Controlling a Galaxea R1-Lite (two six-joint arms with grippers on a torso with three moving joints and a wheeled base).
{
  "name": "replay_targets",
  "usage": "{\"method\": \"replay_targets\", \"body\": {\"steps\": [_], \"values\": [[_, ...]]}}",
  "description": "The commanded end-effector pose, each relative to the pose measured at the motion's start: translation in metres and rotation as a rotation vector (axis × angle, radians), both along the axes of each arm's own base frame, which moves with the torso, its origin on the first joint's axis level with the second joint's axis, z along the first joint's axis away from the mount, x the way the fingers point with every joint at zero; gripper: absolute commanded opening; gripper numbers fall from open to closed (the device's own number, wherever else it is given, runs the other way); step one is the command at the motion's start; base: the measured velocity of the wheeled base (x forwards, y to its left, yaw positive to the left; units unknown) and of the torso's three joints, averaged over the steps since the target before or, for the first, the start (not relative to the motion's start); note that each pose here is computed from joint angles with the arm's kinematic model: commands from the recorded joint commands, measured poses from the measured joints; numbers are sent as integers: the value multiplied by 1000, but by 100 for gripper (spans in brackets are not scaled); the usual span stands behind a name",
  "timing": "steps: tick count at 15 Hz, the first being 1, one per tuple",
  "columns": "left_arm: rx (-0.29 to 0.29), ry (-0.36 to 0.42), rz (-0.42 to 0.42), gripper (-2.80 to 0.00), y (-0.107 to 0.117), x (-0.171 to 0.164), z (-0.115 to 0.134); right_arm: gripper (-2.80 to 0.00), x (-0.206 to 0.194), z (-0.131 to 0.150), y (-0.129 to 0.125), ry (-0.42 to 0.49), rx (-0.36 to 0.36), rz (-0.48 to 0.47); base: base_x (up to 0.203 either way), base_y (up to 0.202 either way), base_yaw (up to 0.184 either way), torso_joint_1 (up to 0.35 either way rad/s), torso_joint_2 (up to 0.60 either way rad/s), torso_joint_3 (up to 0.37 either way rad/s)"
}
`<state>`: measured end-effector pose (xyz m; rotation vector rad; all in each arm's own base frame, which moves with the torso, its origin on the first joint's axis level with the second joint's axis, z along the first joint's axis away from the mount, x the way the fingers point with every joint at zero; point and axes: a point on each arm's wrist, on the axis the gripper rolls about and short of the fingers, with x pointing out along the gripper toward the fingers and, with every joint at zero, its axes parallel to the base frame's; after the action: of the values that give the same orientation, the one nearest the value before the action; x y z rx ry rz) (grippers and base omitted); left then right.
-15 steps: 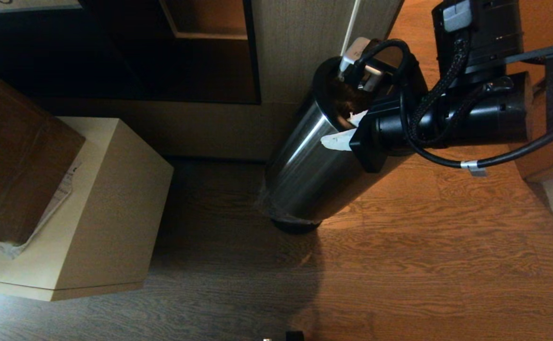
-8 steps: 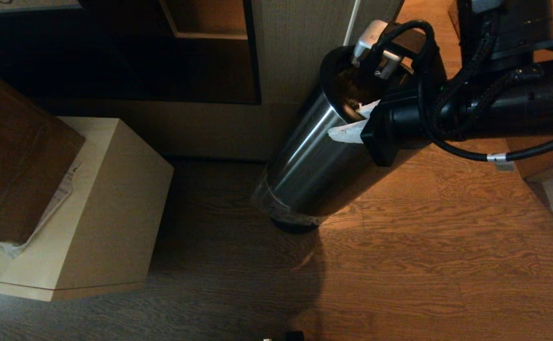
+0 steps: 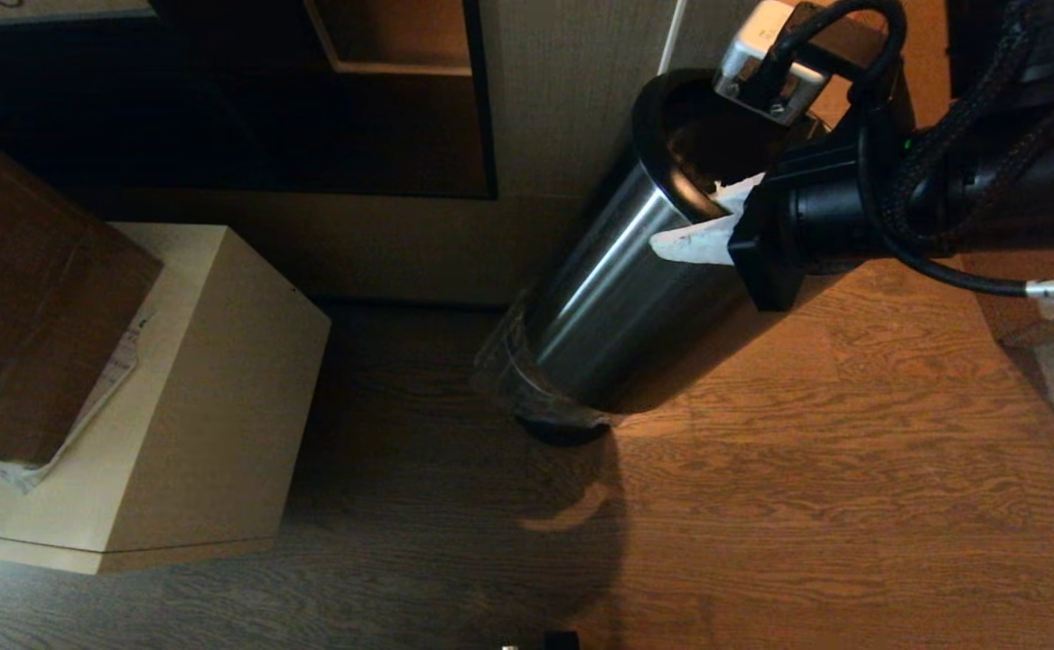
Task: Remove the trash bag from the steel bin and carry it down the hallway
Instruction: Place the outer trash can on the ground
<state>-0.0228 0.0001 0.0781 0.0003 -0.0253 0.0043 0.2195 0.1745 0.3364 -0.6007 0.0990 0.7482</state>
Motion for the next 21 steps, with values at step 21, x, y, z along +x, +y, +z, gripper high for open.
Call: {"method": "replay_targets", "body": {"steps": [21], "values": [[0,12,0,-280,0,1,-3,-280,2,11,-52,-15,0,-170,0,0,0,0,0,0]]}}
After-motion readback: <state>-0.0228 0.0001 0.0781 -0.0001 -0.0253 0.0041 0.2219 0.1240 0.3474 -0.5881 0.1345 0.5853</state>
